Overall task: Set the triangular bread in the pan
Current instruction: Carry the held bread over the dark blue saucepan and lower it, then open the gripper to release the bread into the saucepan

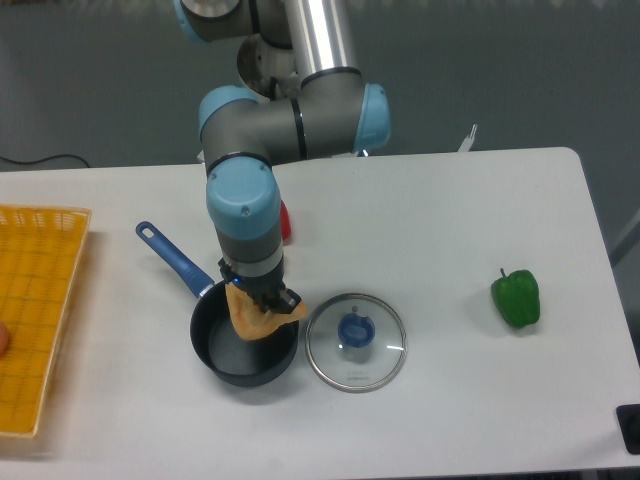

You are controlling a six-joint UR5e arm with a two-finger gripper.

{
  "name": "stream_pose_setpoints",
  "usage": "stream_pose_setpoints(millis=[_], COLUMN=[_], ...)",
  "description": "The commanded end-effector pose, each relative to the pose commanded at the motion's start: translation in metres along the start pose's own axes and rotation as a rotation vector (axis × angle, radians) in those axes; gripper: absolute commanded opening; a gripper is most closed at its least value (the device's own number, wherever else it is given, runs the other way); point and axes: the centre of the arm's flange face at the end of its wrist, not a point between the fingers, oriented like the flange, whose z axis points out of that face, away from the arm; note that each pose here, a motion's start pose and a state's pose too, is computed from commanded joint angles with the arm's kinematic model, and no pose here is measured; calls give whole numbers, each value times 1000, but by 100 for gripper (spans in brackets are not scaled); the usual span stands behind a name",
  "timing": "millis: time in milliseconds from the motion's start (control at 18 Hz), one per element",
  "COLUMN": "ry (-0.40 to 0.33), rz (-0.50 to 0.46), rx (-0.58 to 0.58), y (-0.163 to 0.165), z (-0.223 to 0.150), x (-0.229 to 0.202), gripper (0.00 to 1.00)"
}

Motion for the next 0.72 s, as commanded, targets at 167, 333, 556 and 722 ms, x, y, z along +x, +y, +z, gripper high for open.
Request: stream_pose_setpoints(millis=[167,333,556,722], ry=[-1,-11,-14,-10], rz=[-11,-29,-26,-24], rx=[3,14,14,10], y=[-3,-11,-14,-14], z=[3,8,14,16], x=[0,3,4,4], gripper=[15,15,15,22])
